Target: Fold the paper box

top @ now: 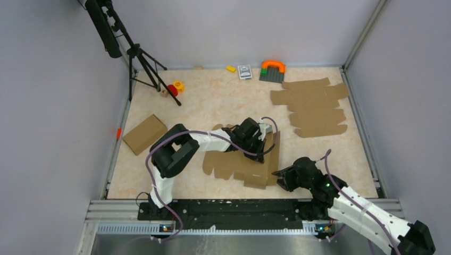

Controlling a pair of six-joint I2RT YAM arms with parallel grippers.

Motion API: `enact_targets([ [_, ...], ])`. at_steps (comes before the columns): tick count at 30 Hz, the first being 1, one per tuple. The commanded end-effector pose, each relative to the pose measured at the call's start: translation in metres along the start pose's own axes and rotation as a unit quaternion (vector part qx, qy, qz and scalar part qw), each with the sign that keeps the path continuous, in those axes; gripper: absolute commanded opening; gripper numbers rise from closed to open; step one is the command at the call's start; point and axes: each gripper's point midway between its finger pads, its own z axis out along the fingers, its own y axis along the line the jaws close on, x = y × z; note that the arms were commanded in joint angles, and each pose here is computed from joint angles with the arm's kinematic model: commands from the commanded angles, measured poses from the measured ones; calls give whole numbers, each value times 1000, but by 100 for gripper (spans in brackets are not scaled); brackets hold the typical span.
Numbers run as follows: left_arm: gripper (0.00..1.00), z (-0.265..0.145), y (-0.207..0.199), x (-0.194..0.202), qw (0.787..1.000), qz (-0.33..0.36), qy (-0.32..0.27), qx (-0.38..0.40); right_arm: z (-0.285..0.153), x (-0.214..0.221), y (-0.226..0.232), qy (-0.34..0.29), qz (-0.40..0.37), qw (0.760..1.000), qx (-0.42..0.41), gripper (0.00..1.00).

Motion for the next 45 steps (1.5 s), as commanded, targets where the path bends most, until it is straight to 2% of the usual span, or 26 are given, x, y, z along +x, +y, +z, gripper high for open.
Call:
enact_targets([
  [1,0,0,15,27,999,-11,34,-29,-3,-7,22,-13,61,997,-52,38],
  [6,0,-1,14,26,999,-9,33,-27,-8,-1,29,3,66,996,-59,39],
  [8,0,-1,14,26,999,-10,33,-27,-8,1,25,6,49,998,-49,28],
  [10,0,-1,13,25,999,-10,31,-25,-8,-1,16,-2,35,999,-20,26],
  [12,0,-1,13,26,999,-10,32,-25,-10,-1,7,-6,26,1000,5,28],
  [16,0,-2,13,26,999,-9,31,-26,-12,-2,-5,-8,23,999,36,42],
  [18,0,-3,12,26,999,-9,30,-26,-12,-6,-7,-16,25,999,38,44],
  [22,0,-3,12,26,999,-11,30,-23,-6,0,-3,3,52,998,20,32],
  [27,0,-4,12,28,999,-11,30,-24,-5,5,6,19,81,997,8,30],
  [32,0,-5,10,27,999,-10,27,-20,-3,6,11,24,106,994,-1,19],
  [38,0,-8,8,27,1000,-8,22,-16,0,1,8,19,142,990,-3,22],
  [45,0,-24,-8,20,1000,21,-7,14,3,-3,8,20,174,984,-22,18],
])
